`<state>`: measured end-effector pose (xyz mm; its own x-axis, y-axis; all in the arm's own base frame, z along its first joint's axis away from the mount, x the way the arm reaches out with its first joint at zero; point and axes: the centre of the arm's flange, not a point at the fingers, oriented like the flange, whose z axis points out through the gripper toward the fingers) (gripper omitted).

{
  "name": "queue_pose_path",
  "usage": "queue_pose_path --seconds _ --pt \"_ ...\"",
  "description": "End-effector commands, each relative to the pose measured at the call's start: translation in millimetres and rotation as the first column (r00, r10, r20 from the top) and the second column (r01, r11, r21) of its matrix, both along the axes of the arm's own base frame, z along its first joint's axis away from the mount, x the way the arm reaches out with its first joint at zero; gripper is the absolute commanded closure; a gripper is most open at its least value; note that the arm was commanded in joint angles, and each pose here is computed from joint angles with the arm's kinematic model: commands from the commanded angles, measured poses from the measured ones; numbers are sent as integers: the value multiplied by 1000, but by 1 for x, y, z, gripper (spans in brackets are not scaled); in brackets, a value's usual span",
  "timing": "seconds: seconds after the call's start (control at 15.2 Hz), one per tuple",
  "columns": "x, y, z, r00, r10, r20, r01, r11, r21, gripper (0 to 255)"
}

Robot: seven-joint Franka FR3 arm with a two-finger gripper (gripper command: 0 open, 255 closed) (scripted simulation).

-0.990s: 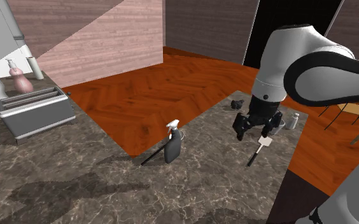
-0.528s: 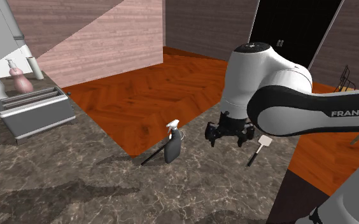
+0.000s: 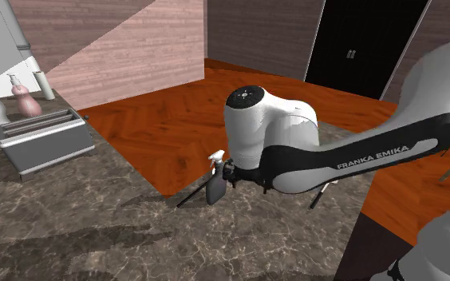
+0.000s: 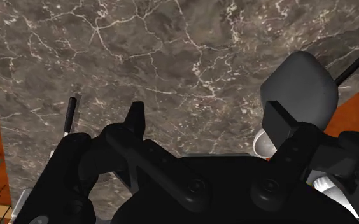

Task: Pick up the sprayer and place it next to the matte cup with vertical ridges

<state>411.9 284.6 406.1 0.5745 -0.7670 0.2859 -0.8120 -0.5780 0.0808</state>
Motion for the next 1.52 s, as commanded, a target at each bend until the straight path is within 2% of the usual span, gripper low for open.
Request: queue_pose_path --seconds 0.0,0.33,0.53,0.73,1.25,1.45 --pt "25 17 -9 997 -73 39 74 997 -25 0" --pt "82 49 -41 969 -221 110 231 969 -89 0" --pt "119 63 -59 939 -304 158 325 938 -122 0" --pt "158 73 -77 900 -382 207 416 897 -150 0" --pt "165 53 -113 897 -388 211 423 894 -152 0" --pt "165 53 -113 897 -389 211 423 894 -152 0"
